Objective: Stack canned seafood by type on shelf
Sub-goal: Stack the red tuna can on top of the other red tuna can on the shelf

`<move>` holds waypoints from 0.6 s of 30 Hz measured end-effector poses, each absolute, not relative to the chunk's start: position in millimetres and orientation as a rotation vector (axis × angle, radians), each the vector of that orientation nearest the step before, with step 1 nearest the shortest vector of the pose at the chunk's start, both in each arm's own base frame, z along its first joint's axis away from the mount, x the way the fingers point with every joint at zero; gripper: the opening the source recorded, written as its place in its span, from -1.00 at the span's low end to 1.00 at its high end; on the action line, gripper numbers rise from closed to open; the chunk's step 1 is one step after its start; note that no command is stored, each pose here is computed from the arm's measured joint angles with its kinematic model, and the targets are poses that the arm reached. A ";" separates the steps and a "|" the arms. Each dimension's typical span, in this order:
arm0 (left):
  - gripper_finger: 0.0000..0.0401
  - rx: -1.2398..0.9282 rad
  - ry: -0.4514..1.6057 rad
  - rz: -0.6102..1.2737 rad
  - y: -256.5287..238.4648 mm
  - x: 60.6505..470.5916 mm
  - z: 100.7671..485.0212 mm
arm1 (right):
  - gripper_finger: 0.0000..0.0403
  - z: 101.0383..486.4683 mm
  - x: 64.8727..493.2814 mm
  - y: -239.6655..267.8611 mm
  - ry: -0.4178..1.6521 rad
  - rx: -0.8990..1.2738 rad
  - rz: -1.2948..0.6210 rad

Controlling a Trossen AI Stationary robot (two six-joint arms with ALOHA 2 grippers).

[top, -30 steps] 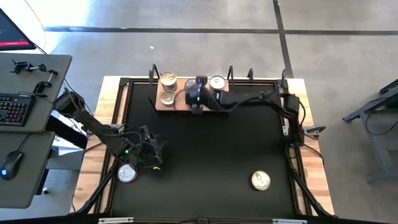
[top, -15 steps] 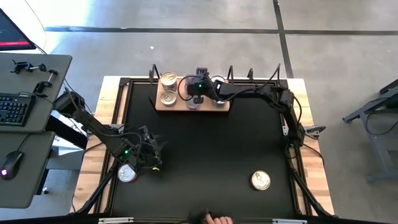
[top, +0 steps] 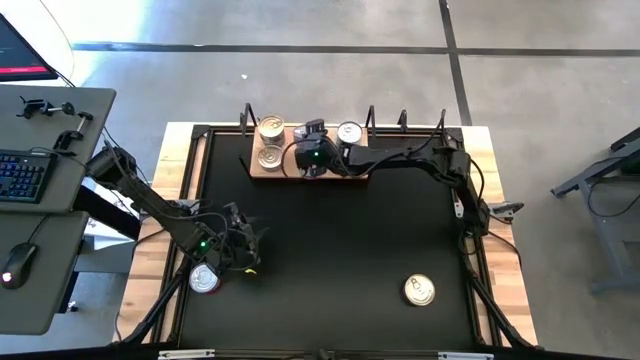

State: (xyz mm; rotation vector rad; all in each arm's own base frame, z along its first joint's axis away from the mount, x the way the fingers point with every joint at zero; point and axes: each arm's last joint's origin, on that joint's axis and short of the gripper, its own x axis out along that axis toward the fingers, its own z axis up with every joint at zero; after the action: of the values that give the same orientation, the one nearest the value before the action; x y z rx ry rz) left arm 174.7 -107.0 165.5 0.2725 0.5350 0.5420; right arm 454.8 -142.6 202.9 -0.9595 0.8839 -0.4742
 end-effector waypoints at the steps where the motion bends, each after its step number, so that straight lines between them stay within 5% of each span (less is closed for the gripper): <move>1: -0.27 0.273 0.535 0.542 -107.0 174.7 165.5 | -0.38 202.3 455.2 -140.0 0.888 -0.964 -0.459; 18: -0.27 0.265 0.532 0.543 -107.1 174.9 165.7 | -0.24 196.8 448.1 -146.5 0.891 -0.770 -0.396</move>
State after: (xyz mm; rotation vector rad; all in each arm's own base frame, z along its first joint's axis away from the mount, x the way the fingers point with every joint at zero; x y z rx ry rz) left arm 174.9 -107.1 165.7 0.2655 0.5319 0.5432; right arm 448.1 -146.5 196.8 -0.7700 0.8909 -0.3964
